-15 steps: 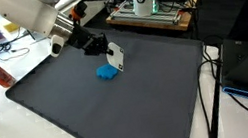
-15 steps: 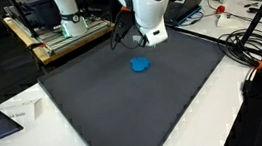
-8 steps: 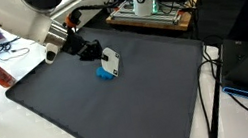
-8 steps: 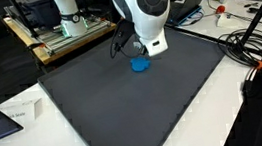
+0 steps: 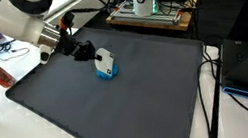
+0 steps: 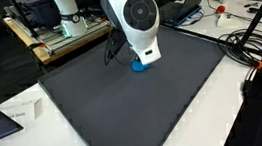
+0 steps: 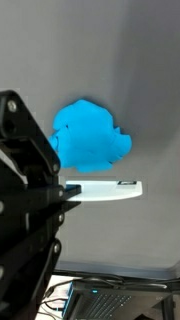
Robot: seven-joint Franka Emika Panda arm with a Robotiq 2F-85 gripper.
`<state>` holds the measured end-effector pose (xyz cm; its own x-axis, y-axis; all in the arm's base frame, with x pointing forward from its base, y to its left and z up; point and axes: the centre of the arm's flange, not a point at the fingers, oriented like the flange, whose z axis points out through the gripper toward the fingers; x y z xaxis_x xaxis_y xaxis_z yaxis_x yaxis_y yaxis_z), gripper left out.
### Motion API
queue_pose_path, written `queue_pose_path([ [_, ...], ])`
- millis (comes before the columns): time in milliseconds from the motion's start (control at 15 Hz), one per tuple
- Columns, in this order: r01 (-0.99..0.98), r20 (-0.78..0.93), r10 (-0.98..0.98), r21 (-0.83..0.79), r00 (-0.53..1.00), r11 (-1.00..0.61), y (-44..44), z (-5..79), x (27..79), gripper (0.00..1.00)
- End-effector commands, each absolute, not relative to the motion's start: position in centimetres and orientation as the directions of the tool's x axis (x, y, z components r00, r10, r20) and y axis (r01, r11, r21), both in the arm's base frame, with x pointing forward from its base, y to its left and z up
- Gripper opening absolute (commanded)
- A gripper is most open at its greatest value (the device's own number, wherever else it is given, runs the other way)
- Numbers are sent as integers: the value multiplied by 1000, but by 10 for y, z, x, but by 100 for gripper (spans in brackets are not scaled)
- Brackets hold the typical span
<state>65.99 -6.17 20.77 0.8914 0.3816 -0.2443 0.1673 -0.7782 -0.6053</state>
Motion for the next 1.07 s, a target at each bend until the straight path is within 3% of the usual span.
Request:
queue_pose_path([
  [0, 175, -221, 401, -645, 889, -744, -69, 214, 666, 1],
  [1000, 211, -223, 320, -405, 921, -890, 3, 297, 633, 1],
])
